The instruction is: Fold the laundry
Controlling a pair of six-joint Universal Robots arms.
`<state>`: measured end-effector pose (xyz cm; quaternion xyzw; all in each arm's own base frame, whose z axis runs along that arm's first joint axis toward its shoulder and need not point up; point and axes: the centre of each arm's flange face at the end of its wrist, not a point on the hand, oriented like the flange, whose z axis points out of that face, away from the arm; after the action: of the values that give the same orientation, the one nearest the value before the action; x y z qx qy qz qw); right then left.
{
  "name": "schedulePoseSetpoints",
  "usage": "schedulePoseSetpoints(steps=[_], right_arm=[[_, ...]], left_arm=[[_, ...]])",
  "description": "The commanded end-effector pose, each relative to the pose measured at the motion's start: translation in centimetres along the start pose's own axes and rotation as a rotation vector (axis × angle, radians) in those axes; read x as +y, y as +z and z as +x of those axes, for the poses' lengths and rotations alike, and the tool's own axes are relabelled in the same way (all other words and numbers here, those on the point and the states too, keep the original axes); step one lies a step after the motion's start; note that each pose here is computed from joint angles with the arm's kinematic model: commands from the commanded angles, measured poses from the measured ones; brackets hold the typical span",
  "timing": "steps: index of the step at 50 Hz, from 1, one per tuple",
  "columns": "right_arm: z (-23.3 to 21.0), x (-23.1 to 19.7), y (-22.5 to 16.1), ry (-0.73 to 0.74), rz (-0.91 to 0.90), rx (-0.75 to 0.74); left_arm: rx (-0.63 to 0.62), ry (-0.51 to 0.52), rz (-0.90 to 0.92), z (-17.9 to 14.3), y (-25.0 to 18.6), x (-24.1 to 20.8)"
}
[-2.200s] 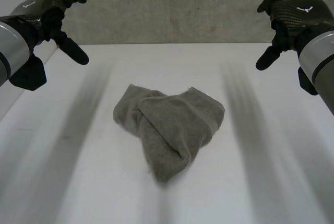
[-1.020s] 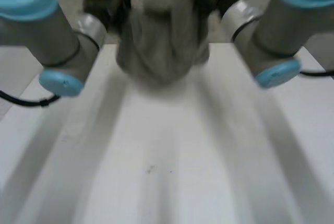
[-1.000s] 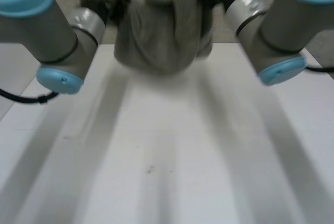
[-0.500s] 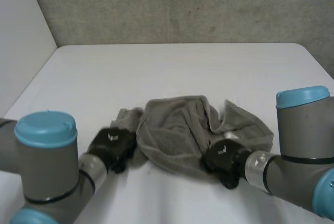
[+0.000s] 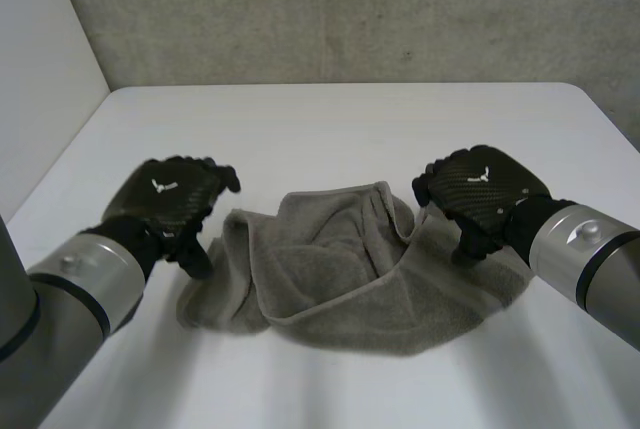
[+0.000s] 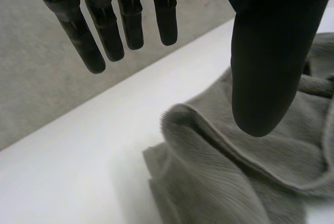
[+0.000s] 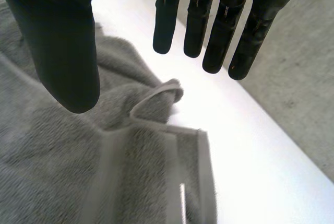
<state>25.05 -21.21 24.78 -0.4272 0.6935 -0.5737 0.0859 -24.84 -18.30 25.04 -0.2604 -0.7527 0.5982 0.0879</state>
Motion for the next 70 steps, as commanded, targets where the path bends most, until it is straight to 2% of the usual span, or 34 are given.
schedulePoseSetpoints(steps=[1, 4, 6, 7, 8, 9, 11, 14, 23, 36, 40, 56, 61, 63, 66, 70], right_arm=[[0.0, 0.0, 0.6, 0.017, 0.038, 0.016], [-0.3, 0.8, 1.3, 0.017, 0.013, 0.003], [-0.8, 2.2, 2.7, 0.013, -0.029, -0.031], [-0.8, 2.2, 2.7, 0.013, -0.029, -0.031], [-1.0, 2.8, 3.2, -0.005, -0.044, -0.045], [-1.1, 3.2, 3.5, -0.031, -0.053, -0.052], [-1.2, 3.5, 3.9, -0.067, -0.056, -0.056], [-1.5, 4.6, 4.8, -0.132, -0.07, -0.074], [-1.9, 6.9, 7.3, -0.249, -0.099, -0.101], [-1.9, 8.0, 8.9, -0.277, -0.072, -0.078], [-1.8, 8.1, 9.2, -0.293, -0.07, -0.076], [-1.1, 8.7, 10.2, -0.334, -0.089, -0.063], [-0.4, 7.8, 10.4, -0.339, -0.07, -0.041], [-0.1, 7.5, 10.6, -0.343, -0.061, -0.031], [0.4, 6.9, 10.9, -0.348, -0.05, -0.02], [2.5, 4.2, 12.0, -0.375, 0.015, 0.051]], left_arm=[[-0.057, -0.021, 0.017, -1.5, 1.5, 0.2], [-0.103, -0.078, -0.013, -3.0, 3.1, 1.3], [-0.126, -0.189, -0.064, -3.8, 4.7, 2.7], [-0.126, -0.19, -0.064, -3.8, 4.7, 2.7], [-0.124, -0.248, -0.076, -3.9, 5.4, 3.1], [-0.124, -0.248, -0.076, -4.0, 5.4, 3.1], [-0.092, -0.337, -0.101, -3.8, 6.4, 3.8], [-0.057, -0.382, -0.114, -3.8, 7.0, 4.2], [-0.024, -0.375, -0.117, -3.5, 8.3, 4.8], [0.002, -0.372, -0.183, -2.6, 10.5, 6.9], [0.005, -0.342, -0.192, -2.6, 11.4, 7.4], [0.029, -0.289, -0.201, -1.9, 11.3, 7.7], [0.024, -0.238, -0.166, -2.2, 11.5, 6.7], [0.015, -0.175, -0.11, -2.6, 11.8, 5.0], [0.011, -0.143, -0.078, -2.8, 12.1, 4.1], [-0.012, -0.078, 0.082, -4.0, 13.5, -0.5]])
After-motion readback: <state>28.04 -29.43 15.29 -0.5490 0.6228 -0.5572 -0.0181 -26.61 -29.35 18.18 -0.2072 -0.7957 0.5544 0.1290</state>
